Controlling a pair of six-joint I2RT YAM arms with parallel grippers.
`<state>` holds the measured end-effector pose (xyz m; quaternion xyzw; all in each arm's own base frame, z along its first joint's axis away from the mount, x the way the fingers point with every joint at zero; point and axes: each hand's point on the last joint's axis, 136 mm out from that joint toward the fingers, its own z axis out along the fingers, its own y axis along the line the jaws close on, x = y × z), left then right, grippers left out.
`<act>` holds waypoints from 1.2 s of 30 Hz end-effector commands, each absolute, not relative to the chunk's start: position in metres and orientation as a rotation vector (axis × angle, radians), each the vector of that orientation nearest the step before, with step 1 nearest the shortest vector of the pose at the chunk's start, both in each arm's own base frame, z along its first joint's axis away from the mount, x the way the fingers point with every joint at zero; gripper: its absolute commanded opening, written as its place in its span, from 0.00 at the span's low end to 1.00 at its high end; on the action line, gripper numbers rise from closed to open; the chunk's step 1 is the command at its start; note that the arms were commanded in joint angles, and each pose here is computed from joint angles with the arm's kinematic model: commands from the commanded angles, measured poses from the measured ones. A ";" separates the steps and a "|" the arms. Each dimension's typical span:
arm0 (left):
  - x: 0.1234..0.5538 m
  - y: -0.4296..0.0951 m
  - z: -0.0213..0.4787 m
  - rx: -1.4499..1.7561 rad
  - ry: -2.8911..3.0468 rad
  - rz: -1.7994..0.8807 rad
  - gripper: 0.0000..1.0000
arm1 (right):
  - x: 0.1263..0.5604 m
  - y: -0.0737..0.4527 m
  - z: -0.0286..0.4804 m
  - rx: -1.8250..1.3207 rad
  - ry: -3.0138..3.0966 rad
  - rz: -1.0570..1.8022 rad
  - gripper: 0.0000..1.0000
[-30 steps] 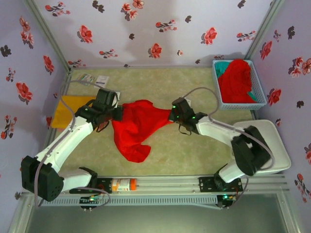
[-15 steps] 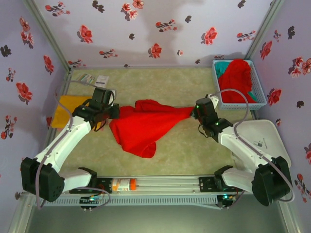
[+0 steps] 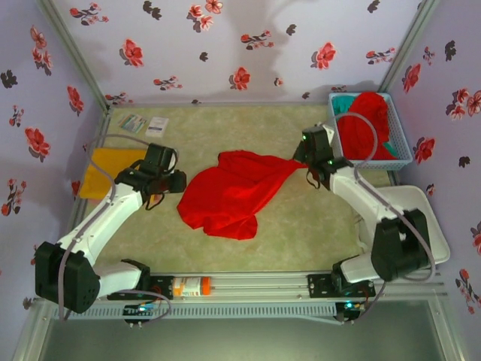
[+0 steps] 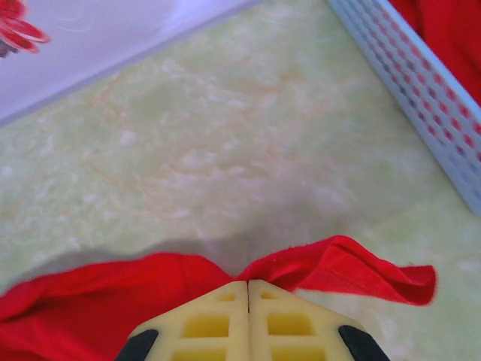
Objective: Fold and stack the t-shirts
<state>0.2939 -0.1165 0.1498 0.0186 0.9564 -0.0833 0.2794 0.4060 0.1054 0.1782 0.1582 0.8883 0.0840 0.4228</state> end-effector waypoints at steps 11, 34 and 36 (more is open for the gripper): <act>0.260 -0.135 0.096 -0.078 2.662 -0.454 0.62 | 0.456 0.173 0.161 0.240 2.429 0.445 0.84; 0.283 -0.171 0.054 -0.113 2.726 -0.575 0.38 | 0.206 0.266 0.043 -0.343 2.710 0.667 0.56; 0.284 -0.170 0.054 -0.115 2.722 -0.572 0.32 | 0.201 0.270 0.035 -0.362 2.721 0.647 0.53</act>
